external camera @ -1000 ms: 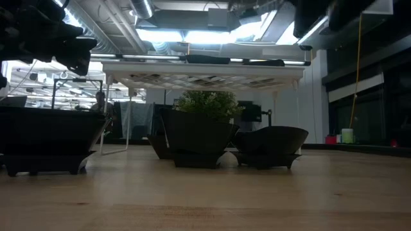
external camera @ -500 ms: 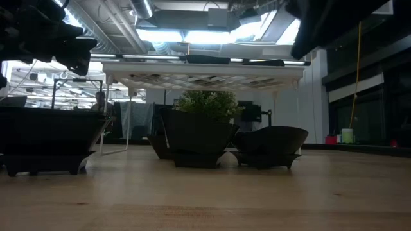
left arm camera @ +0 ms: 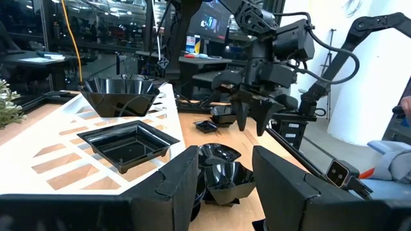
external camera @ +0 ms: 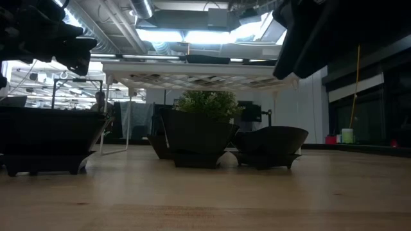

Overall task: Pick & Place Mini shaped plates
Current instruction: Stack the black leaf-shaped plate on top of the black leaf-shaped plate on the shelf

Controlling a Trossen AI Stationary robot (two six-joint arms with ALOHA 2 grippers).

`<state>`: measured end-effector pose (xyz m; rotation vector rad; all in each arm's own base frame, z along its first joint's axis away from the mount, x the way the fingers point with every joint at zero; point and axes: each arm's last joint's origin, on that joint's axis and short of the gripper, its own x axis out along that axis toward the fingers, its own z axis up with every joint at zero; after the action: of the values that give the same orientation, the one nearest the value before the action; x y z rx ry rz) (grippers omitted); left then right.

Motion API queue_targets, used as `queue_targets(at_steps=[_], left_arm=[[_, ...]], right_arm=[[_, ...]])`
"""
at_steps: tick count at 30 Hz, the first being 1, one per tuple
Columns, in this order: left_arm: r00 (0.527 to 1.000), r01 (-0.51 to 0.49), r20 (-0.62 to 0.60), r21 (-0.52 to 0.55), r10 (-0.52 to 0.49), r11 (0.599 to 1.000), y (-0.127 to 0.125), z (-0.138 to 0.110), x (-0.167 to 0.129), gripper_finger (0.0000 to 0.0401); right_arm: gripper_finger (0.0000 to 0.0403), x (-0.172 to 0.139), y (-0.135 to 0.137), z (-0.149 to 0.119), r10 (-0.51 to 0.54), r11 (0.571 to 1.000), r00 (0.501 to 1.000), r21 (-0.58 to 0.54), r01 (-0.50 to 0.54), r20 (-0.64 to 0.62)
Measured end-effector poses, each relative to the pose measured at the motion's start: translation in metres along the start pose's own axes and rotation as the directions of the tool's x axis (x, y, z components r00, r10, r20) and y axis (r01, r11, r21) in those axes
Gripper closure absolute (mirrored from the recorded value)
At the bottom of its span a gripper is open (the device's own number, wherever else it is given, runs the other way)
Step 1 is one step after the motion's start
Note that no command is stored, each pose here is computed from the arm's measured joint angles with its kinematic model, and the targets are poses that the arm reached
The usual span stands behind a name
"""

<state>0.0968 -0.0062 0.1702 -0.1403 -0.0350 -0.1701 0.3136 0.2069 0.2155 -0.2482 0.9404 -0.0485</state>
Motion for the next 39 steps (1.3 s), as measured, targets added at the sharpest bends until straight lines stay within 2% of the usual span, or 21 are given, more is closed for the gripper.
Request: queue_targets(at_steps=[7, 13, 16, 23, 30, 39], left_arm=[[1.000, 0.000, 0.000, 0.000, 0.000, 1.000, 0.000, 0.000, 0.000, 0.0258], [1.000, 0.000, 0.000, 0.000, 0.000, 1.000, 0.000, 0.000, 0.000, 0.0258], [1.000, 0.000, 0.000, 0.000, 0.000, 1.000, 0.000, 0.000, 0.000, 0.0258], [1.000, 0.000, 0.000, 0.000, 0.000, 1.000, 0.000, 0.000, 0.000, 0.0258], [1.000, 0.000, 0.000, 0.000, 0.000, 1.000, 0.000, 0.000, 0.000, 0.0258], [1.000, 0.000, 0.000, 0.000, 0.000, 1.000, 0.000, 0.000, 0.000, 0.0258]], right_arm=[[0.0198, 0.016, 0.011, -0.009, -0.032, 0.998, 0.998, -0.047, 0.030, -0.046], [0.0198, 0.024, 0.014, -0.018, -0.126, 0.987, 0.989, -0.105, 0.118, -0.080], [0.0202, 0.028, 0.015, -0.021, -0.144, 0.982, 0.985, -0.138, 0.130, -0.095], [0.0243, 0.034, 0.017, -0.024, -0.153, 0.970, 0.982, -0.207, 0.127, -0.112], [0.0285, 0.035, 0.013, -0.026, -0.189, 0.961, 0.974, -0.229, 0.157, -0.123], [0.0310, 0.047, 0.010, -0.027, -0.205, 0.947, 0.968, -0.280, 0.160, -0.142]])
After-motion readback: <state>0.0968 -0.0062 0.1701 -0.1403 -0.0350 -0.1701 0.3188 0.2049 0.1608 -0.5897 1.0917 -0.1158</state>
